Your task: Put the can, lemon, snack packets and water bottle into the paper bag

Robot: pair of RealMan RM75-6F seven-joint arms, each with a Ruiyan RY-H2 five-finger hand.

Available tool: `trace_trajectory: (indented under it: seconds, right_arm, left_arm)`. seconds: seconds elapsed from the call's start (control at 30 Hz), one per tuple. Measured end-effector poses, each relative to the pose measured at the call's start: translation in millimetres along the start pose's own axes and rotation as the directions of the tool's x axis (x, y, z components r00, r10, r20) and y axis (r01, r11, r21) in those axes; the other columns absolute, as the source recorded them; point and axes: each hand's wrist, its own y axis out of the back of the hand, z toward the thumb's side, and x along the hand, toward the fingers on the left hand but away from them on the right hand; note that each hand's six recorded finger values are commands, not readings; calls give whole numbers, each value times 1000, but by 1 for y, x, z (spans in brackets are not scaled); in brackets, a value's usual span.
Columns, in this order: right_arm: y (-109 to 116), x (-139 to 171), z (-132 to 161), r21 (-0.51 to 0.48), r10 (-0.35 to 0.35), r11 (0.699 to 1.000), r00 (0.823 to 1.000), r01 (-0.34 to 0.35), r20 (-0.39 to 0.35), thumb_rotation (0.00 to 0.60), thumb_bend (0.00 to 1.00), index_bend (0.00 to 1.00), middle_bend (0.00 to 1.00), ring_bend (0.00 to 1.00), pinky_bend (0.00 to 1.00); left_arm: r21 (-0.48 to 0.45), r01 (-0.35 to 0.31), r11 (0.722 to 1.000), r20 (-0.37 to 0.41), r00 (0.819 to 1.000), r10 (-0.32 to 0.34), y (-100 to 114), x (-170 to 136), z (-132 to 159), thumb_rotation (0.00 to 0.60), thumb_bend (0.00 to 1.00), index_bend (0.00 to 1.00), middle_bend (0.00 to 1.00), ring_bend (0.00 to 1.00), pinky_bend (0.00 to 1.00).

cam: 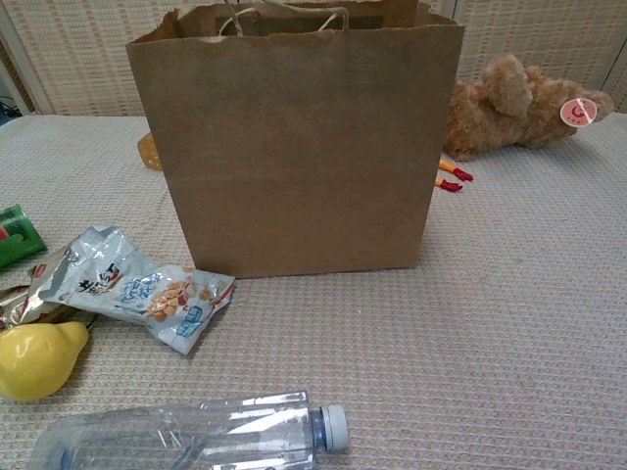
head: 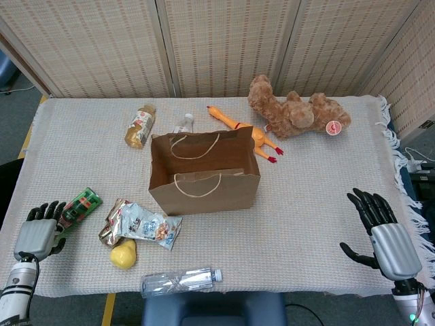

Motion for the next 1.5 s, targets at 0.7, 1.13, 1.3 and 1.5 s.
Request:
trace_trajectory:
  seconds: [0.7, 1.13, 1.3, 1.5]
  right_arm:
    - [-3, -2, -2, -6, 3, 1000, 1000, -3, 3, 600, 119, 0, 0, 0, 0]
    - [-4, -3, -2, -21, 10, 1000, 1000, -10, 2, 600, 119, 0, 0, 0, 0]
    - [-4, -3, -1, -23, 8, 1000, 1000, -8, 0, 600, 119, 0, 0, 0, 0]
    - [-4, -3, 0, -28, 9, 1000, 1000, -9, -7, 600, 118, 0, 0, 0, 0]
  left_arm:
    - [-31, 143, 989, -81, 986, -145, -13, 30, 23, 600, 326, 0, 0, 0, 0]
    - [-8, 179, 984, -170, 969, -178, -17, 57, 14, 600, 333, 0, 0, 0, 0]
    - [22, 218, 976, -210, 955, -208, -23, 65, 8, 600, 330, 0, 0, 0, 0]
    - [75, 217, 973, -230, 954, -195, -25, 73, 6, 600, 366, 8, 17, 22, 122]
